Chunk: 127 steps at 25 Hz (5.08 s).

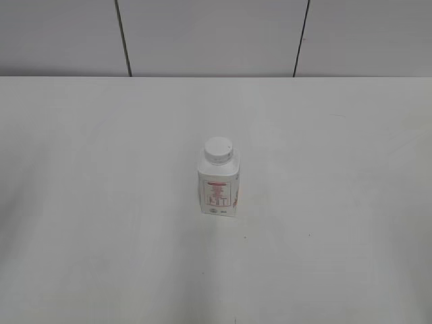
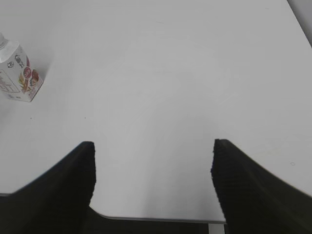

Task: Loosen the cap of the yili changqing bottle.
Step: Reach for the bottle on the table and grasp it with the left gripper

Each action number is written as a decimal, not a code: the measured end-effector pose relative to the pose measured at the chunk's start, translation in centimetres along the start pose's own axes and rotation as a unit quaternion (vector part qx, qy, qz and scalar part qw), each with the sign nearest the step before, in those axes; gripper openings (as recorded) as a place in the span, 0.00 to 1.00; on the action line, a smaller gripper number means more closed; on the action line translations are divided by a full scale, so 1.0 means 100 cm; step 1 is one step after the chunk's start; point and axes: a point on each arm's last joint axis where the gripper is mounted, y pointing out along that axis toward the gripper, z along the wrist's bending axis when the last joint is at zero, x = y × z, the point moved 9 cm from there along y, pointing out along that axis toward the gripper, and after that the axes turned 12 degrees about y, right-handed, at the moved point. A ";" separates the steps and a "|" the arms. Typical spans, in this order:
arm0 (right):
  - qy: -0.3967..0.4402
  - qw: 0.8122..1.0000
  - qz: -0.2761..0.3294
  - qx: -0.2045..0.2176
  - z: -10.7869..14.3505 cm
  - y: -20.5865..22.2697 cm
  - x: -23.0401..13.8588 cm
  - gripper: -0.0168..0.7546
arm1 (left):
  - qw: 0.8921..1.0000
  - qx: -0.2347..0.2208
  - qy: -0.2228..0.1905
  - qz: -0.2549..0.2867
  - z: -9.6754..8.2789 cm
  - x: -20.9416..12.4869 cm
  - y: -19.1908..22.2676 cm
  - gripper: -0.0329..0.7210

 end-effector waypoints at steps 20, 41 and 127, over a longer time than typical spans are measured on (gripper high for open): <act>0.001 1.000 0.000 0.001 0.000 0.000 0.000 0.78 | 0.996 -0.069 0.008 0.051 -0.044 -0.059 0.074 0.66; 0.001 1.000 0.000 0.001 0.000 0.000 0.000 0.78 | 0.871 -0.486 0.048 -0.049 -0.180 -0.113 0.114 0.61; -0.036 0.973 0.199 0.115 0.046 0.126 0.107 0.60 | 0.724 -0.677 0.110 -0.073 -0.333 -0.119 0.122 0.60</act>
